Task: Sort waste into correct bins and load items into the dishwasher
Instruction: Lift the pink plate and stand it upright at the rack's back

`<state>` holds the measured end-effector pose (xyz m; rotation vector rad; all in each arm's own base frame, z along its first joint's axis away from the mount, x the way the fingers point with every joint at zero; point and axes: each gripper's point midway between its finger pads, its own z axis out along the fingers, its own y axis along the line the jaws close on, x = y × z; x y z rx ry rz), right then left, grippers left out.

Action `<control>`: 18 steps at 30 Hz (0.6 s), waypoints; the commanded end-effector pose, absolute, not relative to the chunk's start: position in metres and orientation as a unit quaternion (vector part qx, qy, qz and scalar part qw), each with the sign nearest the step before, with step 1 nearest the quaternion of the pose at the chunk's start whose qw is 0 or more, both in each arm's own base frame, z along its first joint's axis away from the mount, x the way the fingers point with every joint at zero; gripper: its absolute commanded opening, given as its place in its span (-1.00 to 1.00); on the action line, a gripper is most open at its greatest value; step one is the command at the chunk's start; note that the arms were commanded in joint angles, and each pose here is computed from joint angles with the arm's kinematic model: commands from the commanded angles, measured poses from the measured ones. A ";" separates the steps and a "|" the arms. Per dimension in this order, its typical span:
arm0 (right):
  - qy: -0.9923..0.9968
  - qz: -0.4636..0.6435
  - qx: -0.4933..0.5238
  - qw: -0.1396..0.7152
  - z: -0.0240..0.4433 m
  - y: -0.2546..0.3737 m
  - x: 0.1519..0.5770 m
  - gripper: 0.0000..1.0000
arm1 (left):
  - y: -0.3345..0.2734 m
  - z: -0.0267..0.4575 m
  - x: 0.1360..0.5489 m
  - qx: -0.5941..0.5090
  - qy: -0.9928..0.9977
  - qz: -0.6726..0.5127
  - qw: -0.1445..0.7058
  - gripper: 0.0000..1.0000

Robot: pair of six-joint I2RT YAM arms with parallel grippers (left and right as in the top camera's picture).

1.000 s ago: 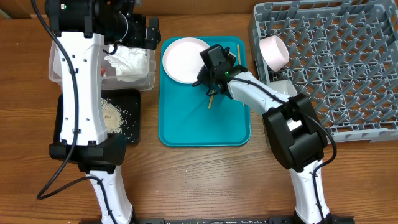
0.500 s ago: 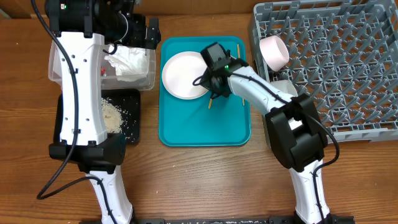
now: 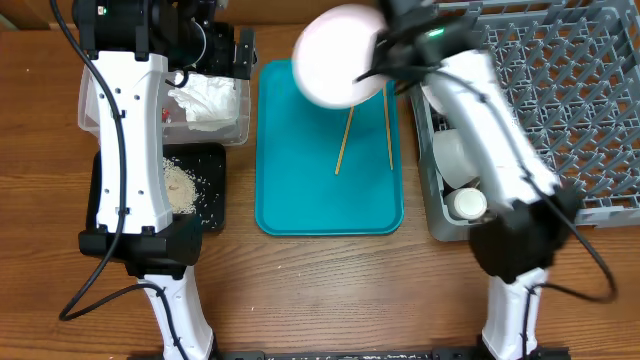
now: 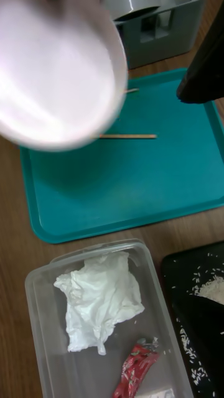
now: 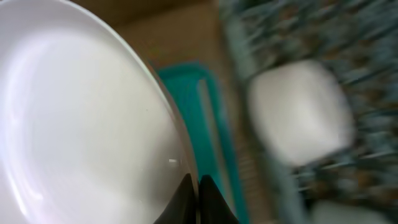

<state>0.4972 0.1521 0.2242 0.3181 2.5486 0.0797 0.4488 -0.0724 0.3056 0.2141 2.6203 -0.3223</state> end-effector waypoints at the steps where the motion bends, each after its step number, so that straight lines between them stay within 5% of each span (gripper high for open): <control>1: 0.905 -0.104 0.145 0.386 0.315 0.057 0.490 -0.93 | -0.075 0.318 0.446 0.080 0.955 -0.118 0.260 1.00; 8: 0.876 -0.318 0.071 0.355 0.347 -0.041 0.476 -0.92 | -0.075 0.318 0.446 0.080 0.955 -0.118 0.260 1.00; 18: 0.888 -0.363 0.066 0.274 0.300 -0.107 0.489 -0.92 | -0.076 0.318 0.446 0.080 0.955 -0.118 0.260 1.00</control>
